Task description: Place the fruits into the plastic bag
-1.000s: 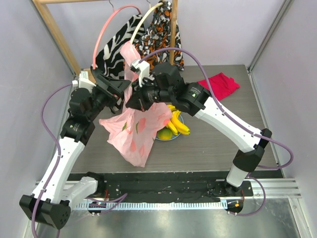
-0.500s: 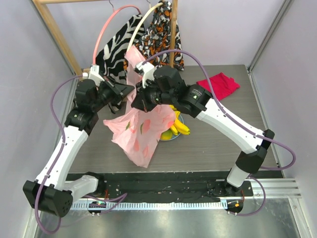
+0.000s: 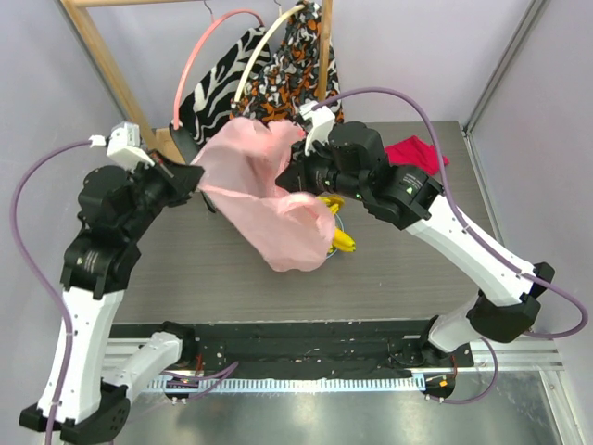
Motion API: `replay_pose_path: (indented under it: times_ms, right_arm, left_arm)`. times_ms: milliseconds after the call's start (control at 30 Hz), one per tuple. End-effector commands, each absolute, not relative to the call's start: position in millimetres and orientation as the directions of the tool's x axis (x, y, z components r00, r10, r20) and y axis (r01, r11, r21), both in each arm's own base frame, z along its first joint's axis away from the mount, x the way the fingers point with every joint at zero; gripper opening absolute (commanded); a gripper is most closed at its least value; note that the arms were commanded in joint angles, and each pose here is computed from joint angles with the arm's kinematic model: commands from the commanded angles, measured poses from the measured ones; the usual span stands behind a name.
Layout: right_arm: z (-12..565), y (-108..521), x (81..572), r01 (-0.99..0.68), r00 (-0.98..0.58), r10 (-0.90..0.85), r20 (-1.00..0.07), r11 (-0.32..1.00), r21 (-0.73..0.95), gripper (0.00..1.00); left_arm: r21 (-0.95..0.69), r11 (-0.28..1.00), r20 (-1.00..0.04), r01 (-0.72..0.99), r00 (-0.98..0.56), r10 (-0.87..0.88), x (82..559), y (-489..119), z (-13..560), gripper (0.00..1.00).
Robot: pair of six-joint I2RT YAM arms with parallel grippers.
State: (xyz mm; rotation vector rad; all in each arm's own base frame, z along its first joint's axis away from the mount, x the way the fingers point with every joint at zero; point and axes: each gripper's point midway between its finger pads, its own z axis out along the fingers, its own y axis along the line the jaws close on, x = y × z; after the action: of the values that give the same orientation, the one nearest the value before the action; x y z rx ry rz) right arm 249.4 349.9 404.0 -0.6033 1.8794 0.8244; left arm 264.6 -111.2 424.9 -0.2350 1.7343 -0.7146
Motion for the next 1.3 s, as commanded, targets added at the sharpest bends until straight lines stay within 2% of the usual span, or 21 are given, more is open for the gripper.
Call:
replay_pose_path:
  times_ms: [0,200,467,567,733,800,833,900,933,1033,1167,1267]
  right_arm:
    - [401.6,335.0,264.6,-0.644,-0.433,-0.011,-0.901,0.704,0.301,0.06]
    - [385.7,353.3,258.2,-0.709,-0.462,-0.078,-0.884,0.632,0.314,0.08]
    - [326.6,392.6,272.3,-0.715,-0.547,-0.175,-0.819,0.607,0.347,0.01]
    - [322.9,396.6,278.8,-0.713,-0.546,-0.18,-0.818,0.613,0.34,0.01]
    - [314.1,403.8,285.4,-0.717,-0.545,-0.194,-0.816,0.612,0.333,0.01]
    - [306.6,410.3,290.2,-0.728,-0.541,-0.211,-0.814,0.602,0.328,0.01]
    - [303.1,414.5,288.5,-0.738,-0.547,-0.224,-0.807,0.583,0.339,0.01]
    - [302.9,419.6,291.2,-0.747,-0.548,-0.227,-0.805,0.567,0.349,0.01]
    - [294.8,421.6,294.5,-0.746,-0.557,-0.24,-0.795,0.566,0.352,0.01]
    - [285.7,426.9,293.5,-0.764,-0.557,-0.269,-0.786,0.538,0.357,0.01]
    - [275.1,428.7,292.1,-0.771,-0.561,-0.295,-0.774,0.528,0.357,0.01]
    - [269.5,428.9,292.8,-0.77,-0.567,-0.305,-0.765,0.527,0.36,0.01]
  left_arm:
    - [-0.402,0.913,-0.894,0.066,-0.244,-0.375,234.8,-63.0,411.5,0.0]
    - [-0.365,0.931,-0.914,0.027,-0.199,-0.353,205.8,-42.8,416.4,0.0]
    - [-0.386,0.921,-0.91,-0.058,-0.144,-0.39,181.7,-20.5,452.5,0.0]
    - [-0.361,0.926,-0.915,-0.107,-0.15,-0.374,171.5,-9.3,455.8,0.0]
    - [-0.318,0.926,-0.892,-0.203,-0.267,-0.365,164.6,-1.1,414.8,0.01]
    - [-0.307,0.93,-0.873,-0.203,-0.33,-0.36,170.6,-7.7,393.6,0.15]
    - [-0.308,0.933,-0.861,-0.185,-0.362,-0.356,173.6,-13.9,385.5,0.44]
    - [-0.3,0.94,-0.851,-0.162,-0.4,-0.341,181.1,-21.4,374.1,0.65]
    - [-0.29,0.946,-0.855,-0.142,-0.405,-0.323,184.3,-24.0,373.4,0.83]
    - [-0.309,0.95,-0.885,-0.047,-0.351,-0.306,196.8,-36.8,392.2,0.97]
    - [-0.292,0.946,-0.945,0.138,-0.191,-0.264,215.2,-57.5,441.8,1.0]
    - [-0.24,0.926,-0.968,0.293,-0.145,-0.205,218.9,-80.0,460.9,1.0]
